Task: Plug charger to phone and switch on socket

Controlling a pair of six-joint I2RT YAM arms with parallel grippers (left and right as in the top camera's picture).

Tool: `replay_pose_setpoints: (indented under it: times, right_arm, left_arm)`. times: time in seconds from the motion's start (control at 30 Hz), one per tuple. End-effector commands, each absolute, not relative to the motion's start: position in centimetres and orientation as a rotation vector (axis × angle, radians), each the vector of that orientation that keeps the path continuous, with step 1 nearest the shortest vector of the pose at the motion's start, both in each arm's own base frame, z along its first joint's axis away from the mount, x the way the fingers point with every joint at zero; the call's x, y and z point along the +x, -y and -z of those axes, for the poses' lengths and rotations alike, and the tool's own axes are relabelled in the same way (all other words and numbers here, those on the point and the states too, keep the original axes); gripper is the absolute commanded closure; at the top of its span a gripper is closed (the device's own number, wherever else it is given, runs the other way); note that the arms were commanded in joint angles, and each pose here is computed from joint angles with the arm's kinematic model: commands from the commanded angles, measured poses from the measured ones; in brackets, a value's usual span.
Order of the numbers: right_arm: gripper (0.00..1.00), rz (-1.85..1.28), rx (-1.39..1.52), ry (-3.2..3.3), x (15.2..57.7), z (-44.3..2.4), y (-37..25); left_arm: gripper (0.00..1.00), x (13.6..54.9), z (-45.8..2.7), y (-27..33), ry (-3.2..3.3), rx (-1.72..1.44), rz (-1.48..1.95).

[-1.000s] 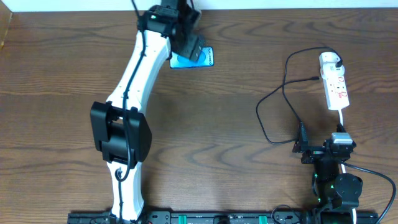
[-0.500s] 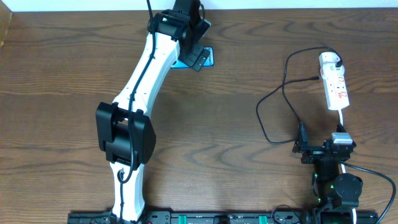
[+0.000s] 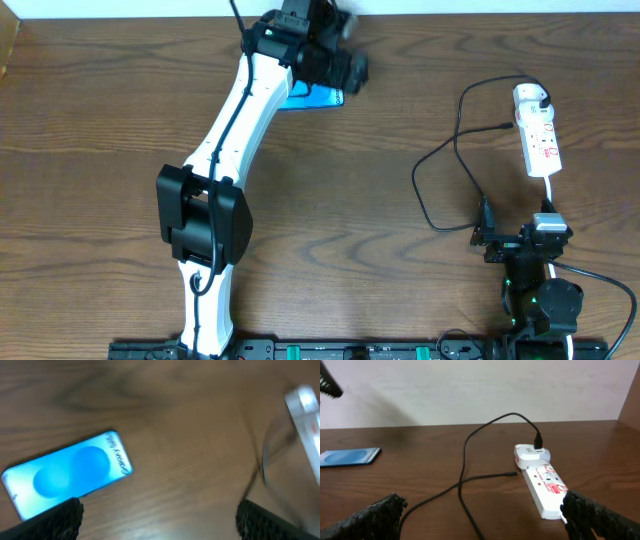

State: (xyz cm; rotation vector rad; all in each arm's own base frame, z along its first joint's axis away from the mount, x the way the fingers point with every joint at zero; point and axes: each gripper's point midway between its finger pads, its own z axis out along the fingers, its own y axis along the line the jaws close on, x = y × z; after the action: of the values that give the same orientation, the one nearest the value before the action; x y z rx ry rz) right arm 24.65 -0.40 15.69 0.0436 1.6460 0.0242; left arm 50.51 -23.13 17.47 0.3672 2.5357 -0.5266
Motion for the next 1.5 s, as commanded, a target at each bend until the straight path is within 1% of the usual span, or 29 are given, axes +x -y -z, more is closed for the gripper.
replay_pose_setpoints:
  times: [0.0, 0.13, 0.2, 0.3, 0.47, 0.6, 0.67, 0.8, 0.9, 0.97, 1.17, 1.23, 1.37, 1.4, 1.47]
  right_arm:
    - [0.01, -0.028, 0.048, -1.645, 24.6, -15.7, 0.3]
    - [0.01, -0.028, 0.048, -1.645, 24.6, -15.7, 0.3]
    - [0.01, -0.028, 0.048, -1.645, 24.6, -15.7, 0.3]
    - [0.01, -0.028, 0.048, -1.645, 24.6, -15.7, 0.3]
    - [0.01, -0.028, 0.048, -1.645, 24.6, -15.7, 0.3]
    - [0.01, -0.028, 0.048, -1.646, 24.6, -15.6, 0.3]
    - [0.01, -0.028, 0.048, -1.645, 24.6, -15.7, 0.3]
    - [0.01, -0.028, 0.048, -1.645, 24.6, -15.7, 0.3]
    - [0.01, -0.028, 0.048, -1.646, 24.6, -15.6, 0.3]
    - [0.01, -0.028, 0.048, -1.645, 24.6, -15.7, 0.3]
    - [0.01, -0.028, 0.048, -1.645, 24.6, -15.7, 0.3]
    - [0.01, -0.028, 0.048, -1.645, 24.6, -15.7, 0.3]
    - [0.01, -0.028, 0.048, -1.645, 24.6, -15.7, 0.3]
    - [0.01, -0.028, 0.048, -1.646, 24.6, -15.6, 0.3]
    - [0.01, -0.028, 0.048, -1.646, 24.6, -15.6, 0.3]
  left_arm:
    - [0.02, 53.4, -18.5, 20.8, -2.506, -0.125, 0.458]
    - [0.02, 55.6, -21.3, 19.0, -2.376, -0.311, 0.382]
    - [0.02, 56.8, -23.7, 16.7, -2.268, -0.487, 0.330]
    - [0.02, 57.7, -24.5, 14.7, -2.198, -0.676, 0.381]
    - [0.02, 58.6, -22.2, 10.1, -2.143, -1.033, 0.457]
    - [0.02, 58.8, -18.7, 8.6, -2.186, -1.262, 0.614]
    - [0.02, 58.7, -16.9, 8.3, -2.228, -1.315, 0.645]
    - [0.02, 58.0, -16.0, 9.4, -2.342, -1.218, 0.690]
    - [0.02, 56.7, -15.1, 9.5, -2.429, -1.153, 0.633]
    - [0.02, 56.5, -14.8, 9.5, -2.432, -1.185, 0.641]
    - [0.02, 57.1, -15.2, 11.9, -2.433, -1.093, 0.681]
    - [0.02, 57.2, -15.0, 12.9, -2.469, -0.918, 0.602]
    - [0.02, 56.9, -14.2, 13.4, -2.509, -0.583, 0.301]
    - [0.06, 56.8, -14.1, 13.4, -2.506, -0.541, 0.235]
    - [0.09, 56.8, -14.2, 13.3, -2.486, -0.523, 0.154]
